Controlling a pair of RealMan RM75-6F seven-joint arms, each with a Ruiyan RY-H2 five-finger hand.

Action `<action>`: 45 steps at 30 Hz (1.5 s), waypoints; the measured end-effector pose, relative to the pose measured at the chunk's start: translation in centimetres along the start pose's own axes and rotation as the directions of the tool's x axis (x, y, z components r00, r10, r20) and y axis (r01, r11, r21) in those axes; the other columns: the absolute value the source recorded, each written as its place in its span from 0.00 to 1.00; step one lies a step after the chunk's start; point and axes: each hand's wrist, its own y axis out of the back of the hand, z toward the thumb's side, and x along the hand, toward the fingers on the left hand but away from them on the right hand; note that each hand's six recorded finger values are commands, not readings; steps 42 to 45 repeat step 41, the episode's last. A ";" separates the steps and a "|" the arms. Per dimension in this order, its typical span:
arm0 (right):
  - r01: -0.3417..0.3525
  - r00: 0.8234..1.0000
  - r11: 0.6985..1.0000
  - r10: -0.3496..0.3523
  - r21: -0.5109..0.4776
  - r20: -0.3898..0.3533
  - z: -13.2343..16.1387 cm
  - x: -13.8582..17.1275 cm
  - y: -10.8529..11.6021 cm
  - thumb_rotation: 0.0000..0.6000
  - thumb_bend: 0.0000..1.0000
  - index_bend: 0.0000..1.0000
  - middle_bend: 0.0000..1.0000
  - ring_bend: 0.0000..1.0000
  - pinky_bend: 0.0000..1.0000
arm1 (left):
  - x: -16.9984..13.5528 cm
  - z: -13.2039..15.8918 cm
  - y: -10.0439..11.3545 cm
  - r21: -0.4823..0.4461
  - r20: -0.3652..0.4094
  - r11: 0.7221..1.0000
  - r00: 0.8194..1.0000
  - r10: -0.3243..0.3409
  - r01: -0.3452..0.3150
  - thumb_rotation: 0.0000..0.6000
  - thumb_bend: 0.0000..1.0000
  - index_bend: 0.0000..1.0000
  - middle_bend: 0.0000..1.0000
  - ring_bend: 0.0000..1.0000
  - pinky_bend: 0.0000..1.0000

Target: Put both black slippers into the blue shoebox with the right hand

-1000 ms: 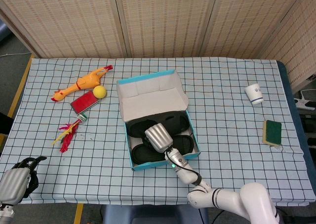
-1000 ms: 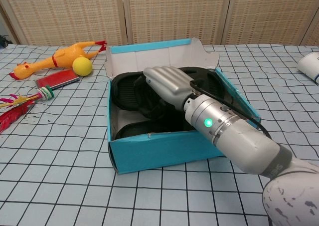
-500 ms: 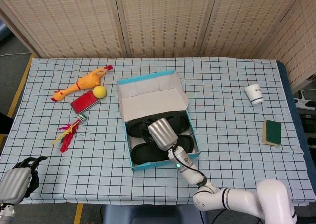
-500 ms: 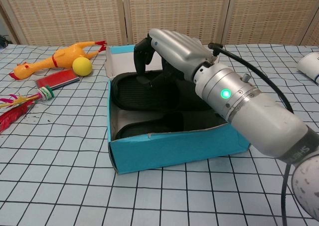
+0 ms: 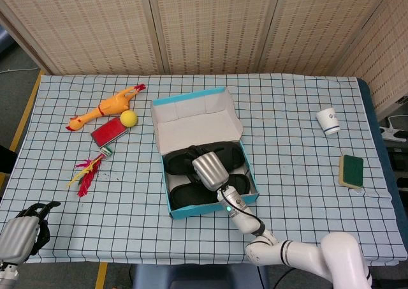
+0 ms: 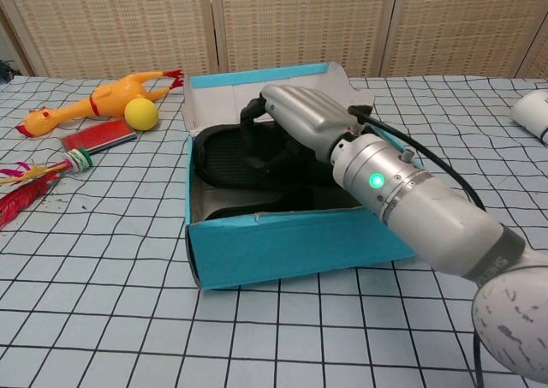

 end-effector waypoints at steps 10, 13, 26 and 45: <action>-0.056 0.998 0.998 0.056 -0.004 0.009 -1.1 1.1 -1.7 1.00 0.45 0.36 0.33 0.18 0.33 | 0.0 0.0 0.0 0.000 0.000 1.000 1.000 0.001 -0.001 1.00 0.43 0.22 0.21 0.20 0.31; -0.053 0.999 0.999 0.053 -0.005 0.007 -1.1 1.2 -1.7 1.00 0.45 0.36 0.33 0.18 0.33 | 0.0 0.0 0.0 0.002 0.000 1.000 1.000 -0.001 0.001 1.00 0.43 0.22 0.21 0.20 0.32; 0.025 0.997 0.999 -0.028 -0.043 -0.074 -0.3 6.0 5.2 1.00 0.42 0.35 0.32 0.16 0.31 | -0.1 -0.2 0.1 -0.001 -0.008 1.000 1.000 0.004 -0.004 1.00 0.43 0.22 0.21 0.20 0.32; 0.053 0.931 0.904 -0.198 0.424 0.306 -13.7 24.5 12.9 1.00 0.21 0.20 0.21 0.06 0.23 | 0.1 -0.1 -0.1 0.024 -0.028 1.000 1.000 0.009 -0.008 1.00 0.43 0.22 0.21 0.20 0.32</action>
